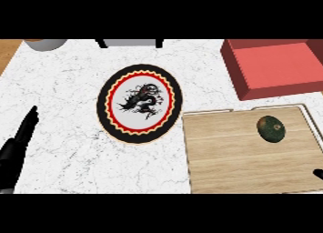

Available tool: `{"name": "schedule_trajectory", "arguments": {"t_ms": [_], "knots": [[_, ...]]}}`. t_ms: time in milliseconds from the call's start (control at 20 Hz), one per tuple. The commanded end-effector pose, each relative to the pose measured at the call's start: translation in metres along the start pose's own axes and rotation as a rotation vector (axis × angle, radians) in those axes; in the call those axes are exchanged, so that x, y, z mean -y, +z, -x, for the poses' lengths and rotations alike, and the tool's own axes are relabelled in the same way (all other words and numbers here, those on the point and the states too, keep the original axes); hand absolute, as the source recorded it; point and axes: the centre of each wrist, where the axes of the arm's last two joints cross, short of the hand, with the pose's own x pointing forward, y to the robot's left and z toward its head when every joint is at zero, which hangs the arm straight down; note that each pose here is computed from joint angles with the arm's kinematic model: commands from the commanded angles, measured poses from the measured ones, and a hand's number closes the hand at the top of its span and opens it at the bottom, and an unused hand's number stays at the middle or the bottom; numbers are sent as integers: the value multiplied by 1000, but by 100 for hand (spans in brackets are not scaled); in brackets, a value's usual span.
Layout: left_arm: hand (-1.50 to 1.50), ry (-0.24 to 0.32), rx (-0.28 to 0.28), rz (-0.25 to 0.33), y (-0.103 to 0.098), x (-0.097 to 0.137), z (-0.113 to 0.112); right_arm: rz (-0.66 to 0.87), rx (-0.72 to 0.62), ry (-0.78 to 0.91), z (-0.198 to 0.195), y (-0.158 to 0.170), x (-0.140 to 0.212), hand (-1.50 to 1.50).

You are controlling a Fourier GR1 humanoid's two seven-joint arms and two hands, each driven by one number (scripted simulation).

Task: Pick the squash from the tray and place it in the plate

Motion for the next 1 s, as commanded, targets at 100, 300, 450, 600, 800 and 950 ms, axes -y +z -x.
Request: {"name": "schedule_trajectory", "arguments": {"t_ms": [100,300,450,600,800,950], "knots": [[0,-7,-2,27,6,7,6,-155,-167,319,-27,-17,21,-150],[0,-2,0,19,5,11,-5,-225,-293,367,-45,-28,22,-150],[0,2,14,8,6,-9,3,-255,-360,428,-48,-46,33,-150],[0,5,11,29,-18,3,-7,-327,-403,452,-46,-65,14,-150],[0,-14,3,27,-3,12,-5,-401,-461,509,-46,-94,20,-150],[0,7,13,19,8,14,9,-482,-521,566,-3,-68,1,-150]]}}
